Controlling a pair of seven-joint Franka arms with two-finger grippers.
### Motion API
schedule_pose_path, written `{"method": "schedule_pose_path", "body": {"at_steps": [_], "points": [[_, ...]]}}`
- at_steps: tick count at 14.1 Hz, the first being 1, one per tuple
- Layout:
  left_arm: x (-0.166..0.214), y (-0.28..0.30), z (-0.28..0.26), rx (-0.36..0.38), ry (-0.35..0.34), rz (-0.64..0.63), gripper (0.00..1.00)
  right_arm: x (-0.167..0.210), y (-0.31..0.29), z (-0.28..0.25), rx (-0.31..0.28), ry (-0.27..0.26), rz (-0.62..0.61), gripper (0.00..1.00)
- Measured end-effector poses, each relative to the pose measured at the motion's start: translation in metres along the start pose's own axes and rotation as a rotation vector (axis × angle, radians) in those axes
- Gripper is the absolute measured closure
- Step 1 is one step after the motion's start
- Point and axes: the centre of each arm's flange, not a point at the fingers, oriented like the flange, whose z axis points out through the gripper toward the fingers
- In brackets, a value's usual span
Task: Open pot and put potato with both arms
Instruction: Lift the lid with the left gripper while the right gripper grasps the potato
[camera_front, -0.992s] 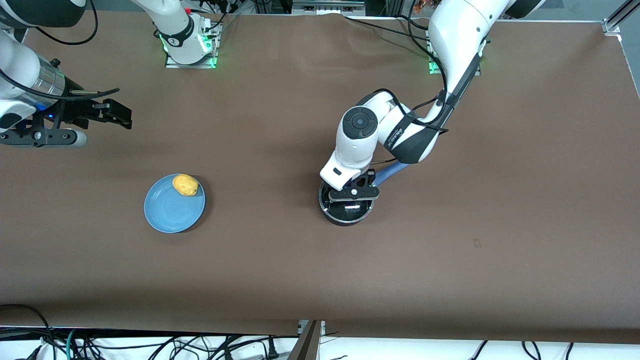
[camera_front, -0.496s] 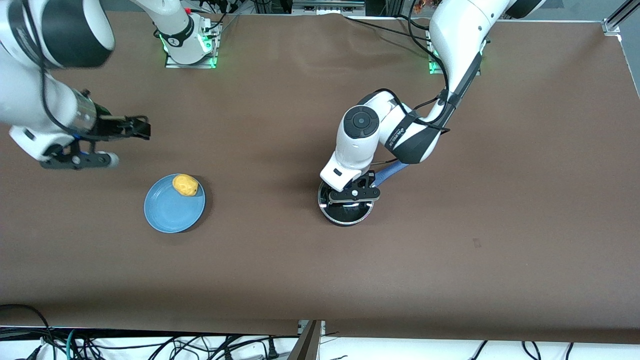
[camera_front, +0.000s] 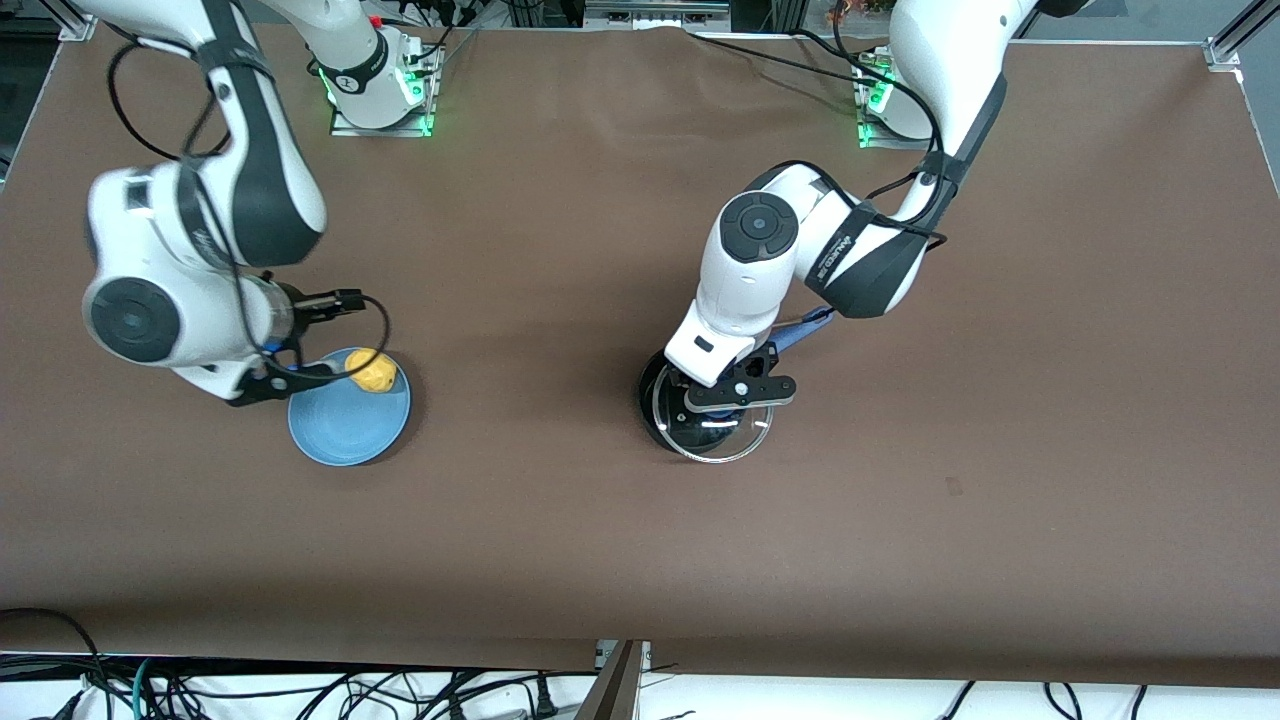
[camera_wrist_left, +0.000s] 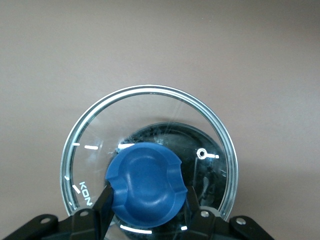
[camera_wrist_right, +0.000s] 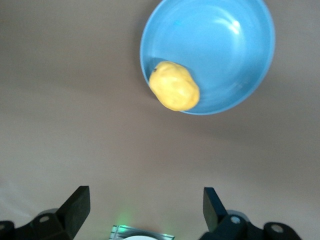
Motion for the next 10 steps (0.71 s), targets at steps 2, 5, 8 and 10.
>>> {"method": "schedule_pose_path", "body": {"at_steps": [2, 5, 8, 10], "points": [[0.021, -0.038, -0.006, 0.017, 0.000, 0.080, 0.40, 0.005, 0.001, 0.027, -0.003, 0.012, -0.112, 0.00], [0.062, -0.135, -0.016, 0.015, -0.019, 0.210, 0.40, 0.007, 0.021, 0.073, -0.013, 0.058, -0.205, 0.00], [0.081, -0.236, -0.019, -0.006, -0.028, 0.331, 0.40, 0.012, 0.031, 0.105, -0.029, 0.113, -0.234, 0.00], [0.080, -0.301, -0.010, -0.010, -0.021, 0.421, 0.40, 0.018, 0.031, 0.120, -0.038, 0.137, -0.237, 0.00]]}}
